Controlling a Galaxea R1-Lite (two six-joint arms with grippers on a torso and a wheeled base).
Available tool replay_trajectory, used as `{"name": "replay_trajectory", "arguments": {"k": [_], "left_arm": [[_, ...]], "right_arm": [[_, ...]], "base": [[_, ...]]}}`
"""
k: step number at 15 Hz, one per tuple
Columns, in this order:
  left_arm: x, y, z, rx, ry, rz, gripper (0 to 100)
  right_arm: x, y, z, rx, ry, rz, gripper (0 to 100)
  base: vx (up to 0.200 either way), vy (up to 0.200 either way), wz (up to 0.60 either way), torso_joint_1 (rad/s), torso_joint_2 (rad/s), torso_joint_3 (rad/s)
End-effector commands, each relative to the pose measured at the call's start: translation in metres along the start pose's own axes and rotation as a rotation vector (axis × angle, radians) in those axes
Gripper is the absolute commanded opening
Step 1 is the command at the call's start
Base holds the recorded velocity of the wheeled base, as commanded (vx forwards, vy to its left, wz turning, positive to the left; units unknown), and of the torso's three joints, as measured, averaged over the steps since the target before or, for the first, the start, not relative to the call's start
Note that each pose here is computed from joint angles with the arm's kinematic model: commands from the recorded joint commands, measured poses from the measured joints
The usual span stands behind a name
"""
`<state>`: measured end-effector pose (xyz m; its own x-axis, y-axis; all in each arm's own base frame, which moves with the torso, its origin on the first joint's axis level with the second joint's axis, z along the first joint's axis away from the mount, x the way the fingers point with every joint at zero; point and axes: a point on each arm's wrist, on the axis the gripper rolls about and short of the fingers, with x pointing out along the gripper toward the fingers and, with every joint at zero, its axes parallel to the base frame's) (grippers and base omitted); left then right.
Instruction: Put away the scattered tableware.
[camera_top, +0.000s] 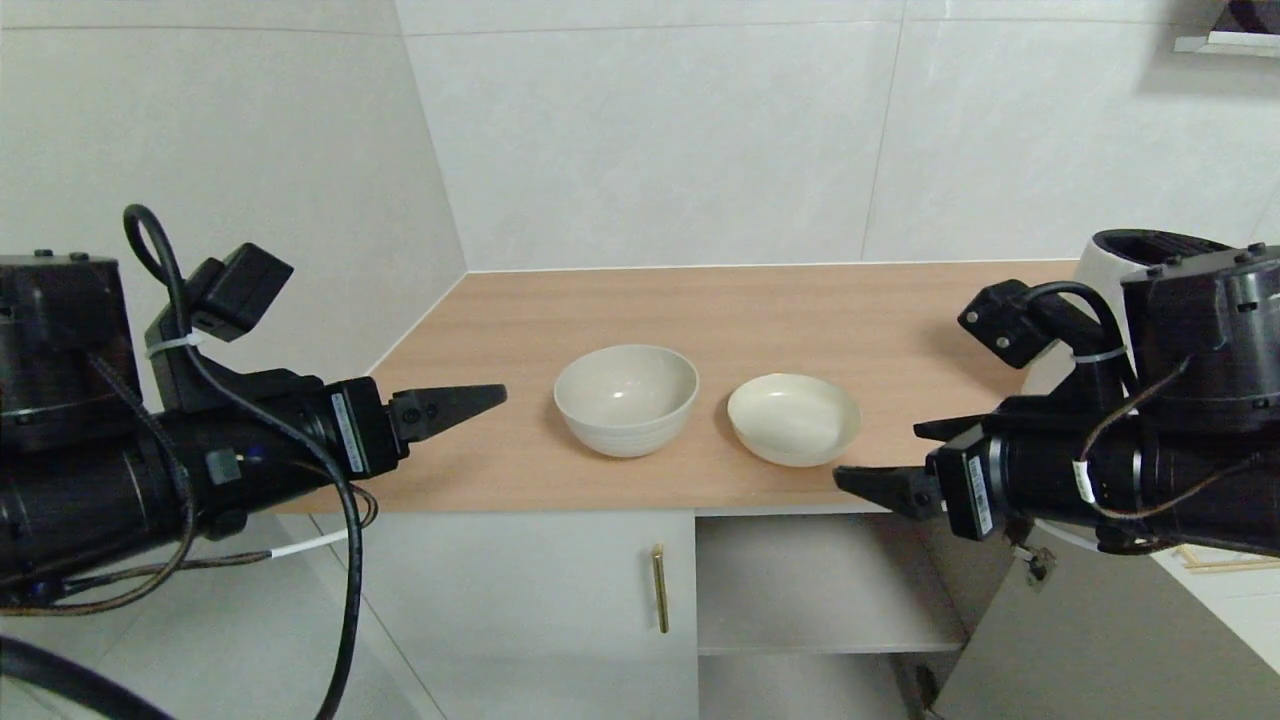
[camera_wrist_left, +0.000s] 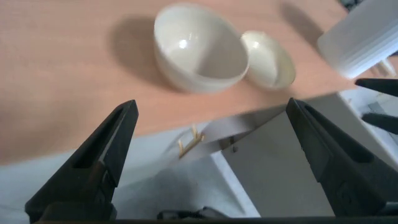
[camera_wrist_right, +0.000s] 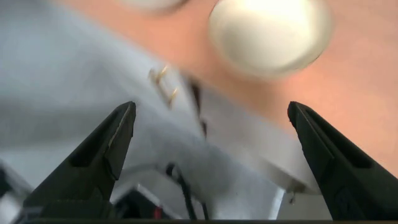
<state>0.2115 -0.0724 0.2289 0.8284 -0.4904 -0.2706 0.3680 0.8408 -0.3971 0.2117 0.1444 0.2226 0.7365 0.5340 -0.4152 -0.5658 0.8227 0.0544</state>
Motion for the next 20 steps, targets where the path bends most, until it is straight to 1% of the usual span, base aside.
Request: {"name": "replay_trajectory", "arguments": {"k": [1,2,4,6,7,8,9,10,11,12,13,15,16,17,18,20], "left_arm": [[0.006,-0.007,0.022,0.002,-0.01,-0.004,100],[0.009,-0.007,0.029,-0.004,0.003,0.009,100],[0.01,-0.007,0.034,-0.007,0.034,0.025,100],[0.016,-0.004,0.028,0.035,0.096,0.044,100],[0.021,-0.002,0.026,0.03,0.123,0.053,100],[0.027,-0.001,0.028,0.021,0.145,0.07,100],[0.031,-0.002,0.029,0.0,0.18,0.088,100],[0.038,-0.005,0.03,-0.048,0.214,0.109,100],[0.048,-0.01,0.03,-0.115,0.225,0.125,100],[0.059,-0.012,0.03,-0.162,0.224,0.143,100],[0.07,-0.013,0.031,-0.196,0.225,0.157,100],[0.093,-0.012,0.028,-0.231,0.23,0.2,100],[0.105,-0.011,0.024,-0.252,0.226,0.247,100],[0.116,-0.01,0.019,-0.258,0.226,0.285,100],[0.123,-0.01,0.015,-0.257,0.229,0.308,100],[0.134,-0.01,0.005,-0.254,0.264,0.321,100]], "right_arm": [[0.021,-0.013,0.02,0.061,-0.016,-0.07,100],[0.023,-0.016,0.022,0.088,-0.005,-0.075,100],[0.024,-0.017,0.018,0.089,0.017,-0.071,100],[0.028,-0.017,0.017,0.088,0.026,-0.075,100],[0.035,-0.016,0.021,0.096,0.014,-0.086,100],[0.038,-0.017,0.025,0.133,0.0,-0.114,100],[0.041,-0.017,0.026,0.156,0.001,-0.127,100],[0.055,-0.019,0.03,0.228,0.012,-0.172,100],[0.06,-0.02,0.03,0.257,0.032,-0.189,100],[0.065,-0.02,0.032,0.296,0.027,-0.191,100],[0.065,-0.021,0.035,0.332,0.018,-0.19,100],[0.066,-0.022,0.037,0.34,-0.003,-0.2,100],[0.07,-0.023,0.037,0.341,-0.016,-0.215,100],[0.076,-0.024,0.034,0.34,-0.023,-0.245,100],[0.083,-0.025,0.032,0.342,-0.031,-0.283,100],[0.092,-0.026,0.029,0.343,-0.059,-0.31,100]], "base": [[0.0,0.0,0.0,0.0,0.0,0.0],[0.0,0.0,0.0,0.0,0.0,0.0],[0.0,0.0,0.0,0.0,0.0,0.0],[0.0,0.0,0.0,0.0,0.0,0.0],[0.0,0.0,0.0,0.0,0.0,0.0],[0.0,0.0,0.0,0.0,0.0,0.0],[0.0,0.0,0.0,0.0,0.0,0.0],[0.0,0.0,0.0,0.0,0.0,0.0],[0.0,0.0,0.0,0.0,0.0,0.0],[0.0,0.0,0.0,0.0,0.0,0.0],[0.0,0.0,0.0,0.0,0.0,0.0],[0.0,0.0,0.0,0.0,0.0,0.0],[0.0,0.0,0.0,0.0,0.0,0.0],[0.0,0.0,0.0,0.0,0.0,0.0],[0.0,0.0,0.0,0.0,0.0,0.0],[0.0,0.0,0.0,0.0,0.0,0.0]]}}
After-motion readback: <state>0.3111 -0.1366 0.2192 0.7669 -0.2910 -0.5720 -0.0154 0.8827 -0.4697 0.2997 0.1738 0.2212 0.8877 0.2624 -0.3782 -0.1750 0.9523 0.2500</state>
